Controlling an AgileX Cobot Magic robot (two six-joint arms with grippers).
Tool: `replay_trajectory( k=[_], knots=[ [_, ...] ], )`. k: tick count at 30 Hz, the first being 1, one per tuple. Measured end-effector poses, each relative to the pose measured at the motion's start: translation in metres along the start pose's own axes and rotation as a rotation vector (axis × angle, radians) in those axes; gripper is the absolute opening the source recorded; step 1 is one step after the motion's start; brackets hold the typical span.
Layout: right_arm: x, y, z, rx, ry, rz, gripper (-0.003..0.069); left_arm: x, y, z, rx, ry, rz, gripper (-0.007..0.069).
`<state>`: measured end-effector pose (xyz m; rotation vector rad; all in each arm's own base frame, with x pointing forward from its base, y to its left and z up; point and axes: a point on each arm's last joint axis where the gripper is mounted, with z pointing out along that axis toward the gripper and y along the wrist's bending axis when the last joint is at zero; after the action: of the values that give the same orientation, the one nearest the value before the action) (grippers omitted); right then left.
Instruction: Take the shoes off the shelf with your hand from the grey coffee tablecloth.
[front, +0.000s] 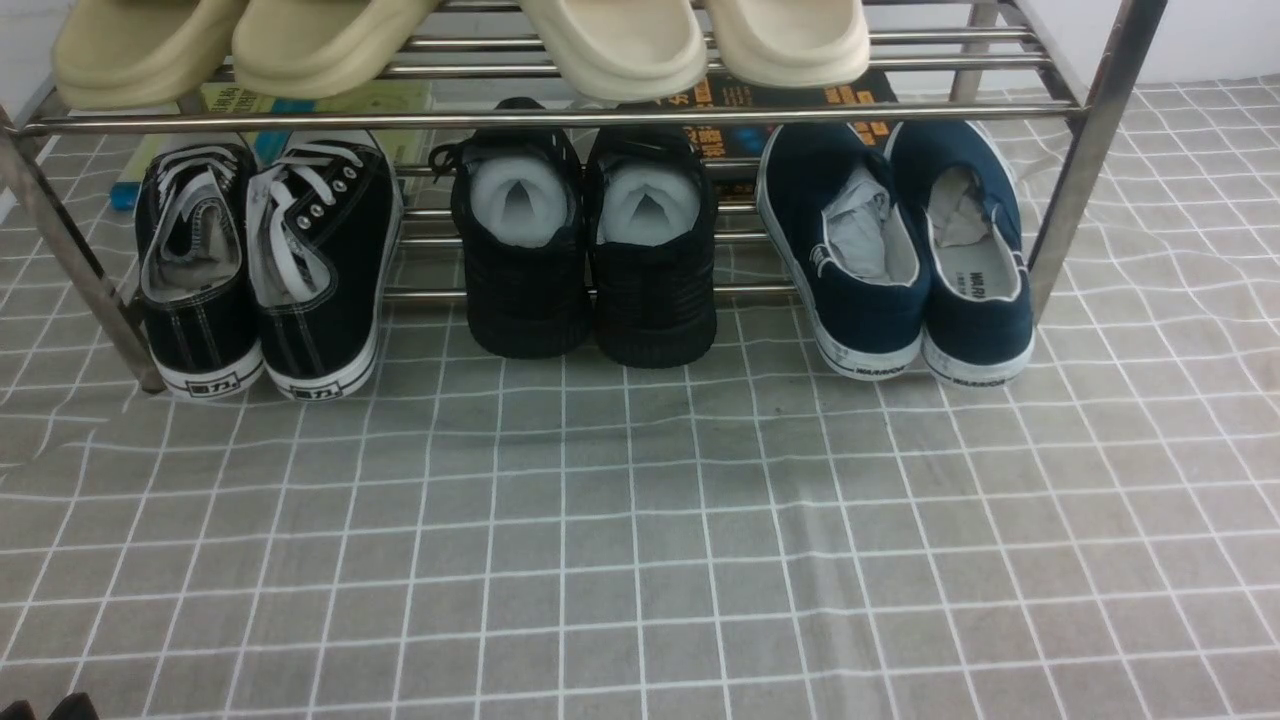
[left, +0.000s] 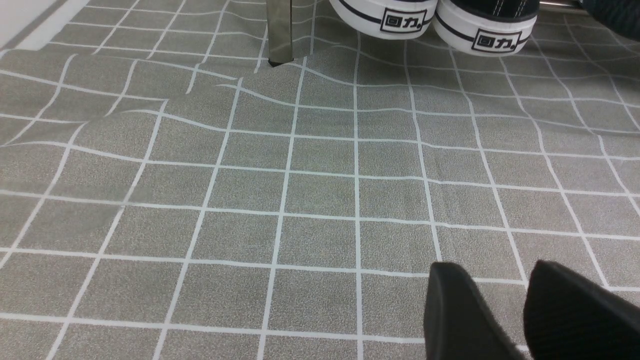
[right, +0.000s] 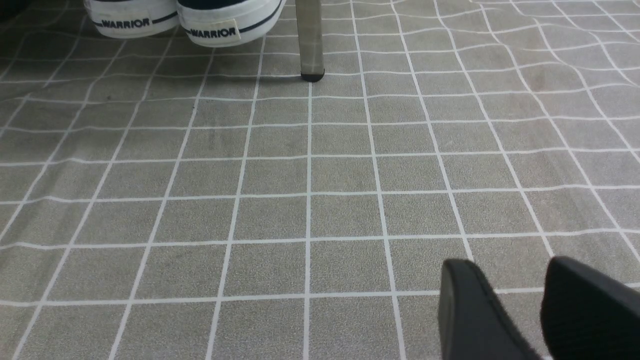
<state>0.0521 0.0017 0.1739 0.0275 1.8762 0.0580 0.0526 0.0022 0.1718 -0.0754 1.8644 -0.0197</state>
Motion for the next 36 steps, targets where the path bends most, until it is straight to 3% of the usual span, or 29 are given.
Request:
replay_trajectory(
  k=[3,6,9,10,13,17,20,24,26,27,31,35,36],
  knots=[
    [0.000,0.000,0.000,0.002,0.000,-0.001,0.0239,0.000,0.000,0.000,0.000,0.000,0.000,0.0240],
    [0.000,0.002,0.000,-0.025,-0.002,0.125,0.0239,0.000,0.000,0.000,0.000,0.000,0.000,0.0240],
    [-0.001,0.009,0.000,-0.105,0.012,0.463,0.0239,0.000,0.000,0.000,0.000,0.000,0.000,0.0240],
    [-0.001,0.013,-0.001,-0.152,0.026,0.643,0.0239,0.000,0.000,0.000,0.000,0.000,0.000,0.0240],
    [-0.002,0.018,-0.001,-0.199,0.045,0.826,0.0239,0.000,0.000,0.000,0.000,0.000,0.000,0.0240],
    [-0.003,0.019,-0.001,-0.216,0.041,0.879,0.0234,0.000,0.000,0.000,0.000,0.000,0.000,0.0240],
    [-0.017,0.018,-0.006,-0.229,-0.017,0.793,0.0191,0.000,0.000,0.000,0.000,0.000,0.000,0.0240],
    [-0.075,0.020,-0.022,-0.201,-0.067,0.490,0.0045,0.000,0.000,0.000,0.000,0.000,0.001,0.0240],
    [-0.087,0.020,-0.018,-0.175,0.025,0.414,0.0006,0.000,0.000,0.000,0.000,0.000,0.001,0.0240],
    [-0.102,0.022,-0.012,-0.142,0.190,0.346,-0.0012,0.000,0.000,0.000,0.000,0.000,0.001,0.0240],
    [-0.126,0.024,0.024,-0.104,0.542,0.262,-0.0012,0.000,0.000,0.000,0.000,0.000,0.001,0.0240],
    [-0.139,0.036,0.069,-0.208,0.700,0.194,0.0010,0.000,0.000,0.000,0.000,0.000,0.001,0.0240],
    [-0.146,0.046,0.087,-0.282,0.731,0.170,0.0030,0.000,0.000,0.000,0.000,0.000,0.001,0.0240]
  ],
)
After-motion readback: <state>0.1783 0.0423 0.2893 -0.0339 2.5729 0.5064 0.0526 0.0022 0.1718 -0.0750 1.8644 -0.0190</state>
